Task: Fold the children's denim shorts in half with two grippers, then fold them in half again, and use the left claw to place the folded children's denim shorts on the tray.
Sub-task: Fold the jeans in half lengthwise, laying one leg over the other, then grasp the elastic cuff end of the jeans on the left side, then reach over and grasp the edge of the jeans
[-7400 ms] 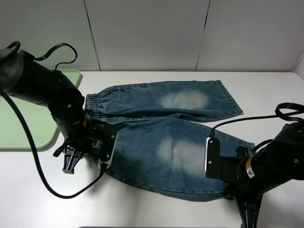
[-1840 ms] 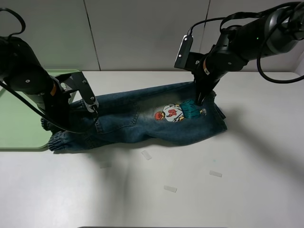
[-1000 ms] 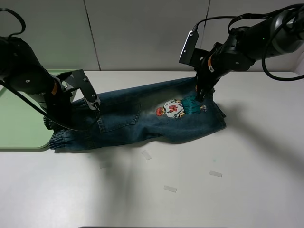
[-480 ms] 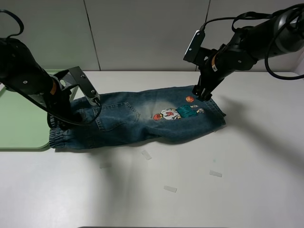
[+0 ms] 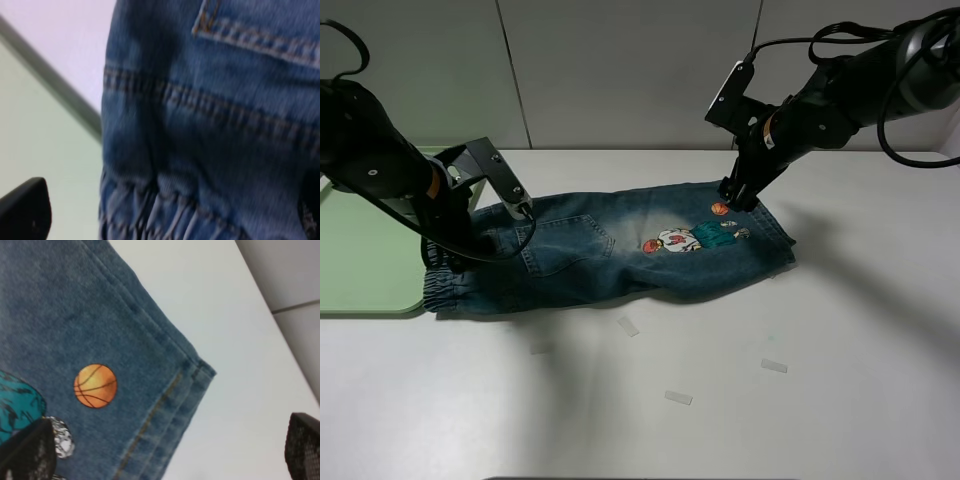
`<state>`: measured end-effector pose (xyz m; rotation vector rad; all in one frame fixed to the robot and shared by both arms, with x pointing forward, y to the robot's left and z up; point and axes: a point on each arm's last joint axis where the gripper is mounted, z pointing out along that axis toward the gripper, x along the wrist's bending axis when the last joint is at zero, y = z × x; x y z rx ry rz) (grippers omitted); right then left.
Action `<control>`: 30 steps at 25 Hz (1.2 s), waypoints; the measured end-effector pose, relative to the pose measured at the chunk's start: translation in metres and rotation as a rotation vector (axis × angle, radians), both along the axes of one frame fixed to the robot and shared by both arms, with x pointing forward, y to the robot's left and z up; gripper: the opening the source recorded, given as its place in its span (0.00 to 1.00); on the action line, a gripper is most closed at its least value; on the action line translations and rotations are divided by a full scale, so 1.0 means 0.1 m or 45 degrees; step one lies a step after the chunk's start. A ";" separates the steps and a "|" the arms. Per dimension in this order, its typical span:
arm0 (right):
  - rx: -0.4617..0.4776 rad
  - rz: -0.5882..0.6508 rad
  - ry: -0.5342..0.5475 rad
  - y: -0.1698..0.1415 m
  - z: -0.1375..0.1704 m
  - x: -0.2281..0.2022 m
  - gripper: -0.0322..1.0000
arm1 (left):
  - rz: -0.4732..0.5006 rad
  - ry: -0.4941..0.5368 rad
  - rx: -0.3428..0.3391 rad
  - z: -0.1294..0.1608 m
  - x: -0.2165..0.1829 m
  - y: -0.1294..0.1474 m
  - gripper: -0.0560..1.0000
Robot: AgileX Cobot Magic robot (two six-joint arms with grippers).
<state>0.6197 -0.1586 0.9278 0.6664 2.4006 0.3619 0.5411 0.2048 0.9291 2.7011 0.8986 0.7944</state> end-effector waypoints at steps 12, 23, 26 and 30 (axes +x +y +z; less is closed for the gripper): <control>0.289 -0.187 0.078 0.26 0.34 -0.24 0.70 | 0.412 0.040 -0.038 0.76 -0.48 0.30 0.99; 0.390 -0.187 0.324 0.84 0.44 -0.77 0.70 | 0.579 -0.116 -0.488 1.65 -1.38 0.52 0.99; 0.369 -0.241 0.410 0.87 0.41 -0.86 0.70 | 0.574 -0.210 -0.592 1.85 -1.71 0.63 0.99; 0.389 -0.324 0.466 0.85 0.39 -0.89 0.70 | 0.548 -0.338 -0.747 2.02 -2.20 0.78 0.99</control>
